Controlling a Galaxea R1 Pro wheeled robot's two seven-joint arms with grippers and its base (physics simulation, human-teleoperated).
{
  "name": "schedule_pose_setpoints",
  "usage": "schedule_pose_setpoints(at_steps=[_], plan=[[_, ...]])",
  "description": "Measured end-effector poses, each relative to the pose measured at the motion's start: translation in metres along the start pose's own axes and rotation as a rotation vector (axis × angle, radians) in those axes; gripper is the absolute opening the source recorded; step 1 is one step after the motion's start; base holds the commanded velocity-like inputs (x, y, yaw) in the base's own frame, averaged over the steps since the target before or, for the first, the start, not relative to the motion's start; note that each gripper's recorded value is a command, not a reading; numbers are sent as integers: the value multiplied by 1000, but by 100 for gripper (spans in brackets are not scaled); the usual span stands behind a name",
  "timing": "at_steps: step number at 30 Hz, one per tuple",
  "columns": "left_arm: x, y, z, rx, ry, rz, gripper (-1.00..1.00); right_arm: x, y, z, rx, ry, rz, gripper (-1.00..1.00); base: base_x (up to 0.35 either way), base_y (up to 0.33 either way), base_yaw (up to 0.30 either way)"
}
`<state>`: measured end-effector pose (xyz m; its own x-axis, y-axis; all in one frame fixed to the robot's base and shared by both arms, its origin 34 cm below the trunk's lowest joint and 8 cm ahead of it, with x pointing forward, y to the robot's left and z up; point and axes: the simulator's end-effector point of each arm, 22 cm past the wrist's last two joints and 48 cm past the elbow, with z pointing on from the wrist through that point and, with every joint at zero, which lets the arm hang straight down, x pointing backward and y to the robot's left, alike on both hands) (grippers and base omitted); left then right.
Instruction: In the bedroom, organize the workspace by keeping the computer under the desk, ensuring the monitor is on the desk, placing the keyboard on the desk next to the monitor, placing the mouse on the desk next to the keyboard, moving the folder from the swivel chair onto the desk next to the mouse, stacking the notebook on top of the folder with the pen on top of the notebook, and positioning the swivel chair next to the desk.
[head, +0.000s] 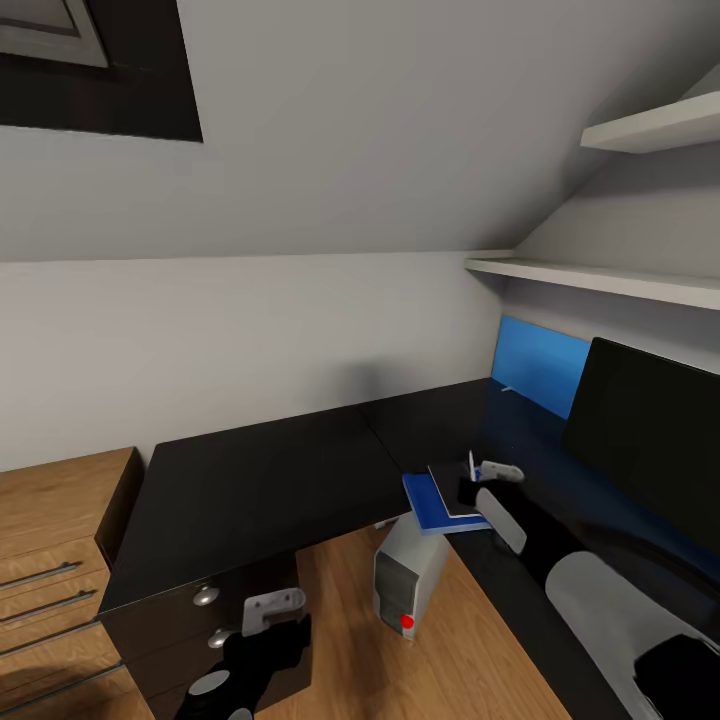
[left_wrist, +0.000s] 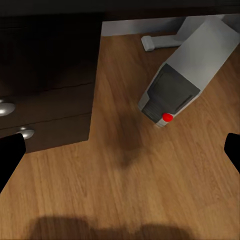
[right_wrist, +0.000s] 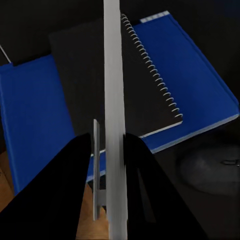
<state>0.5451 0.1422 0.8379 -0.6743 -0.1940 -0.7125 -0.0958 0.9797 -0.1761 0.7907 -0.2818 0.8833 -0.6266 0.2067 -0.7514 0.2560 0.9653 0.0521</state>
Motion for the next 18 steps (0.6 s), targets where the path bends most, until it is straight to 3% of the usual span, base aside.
schedule_pose_setpoints(at_steps=[9, 18], plan=[[0, 0, 0, 0, 1, 1, 100, 10, 6, 4, -46, 24, -2, -100, 0, 0, 0], [4, -12, -2, 23, 4, 20, 100, 27, -7, 12, -22, 63, 1, -100, 0, 0, 0]])
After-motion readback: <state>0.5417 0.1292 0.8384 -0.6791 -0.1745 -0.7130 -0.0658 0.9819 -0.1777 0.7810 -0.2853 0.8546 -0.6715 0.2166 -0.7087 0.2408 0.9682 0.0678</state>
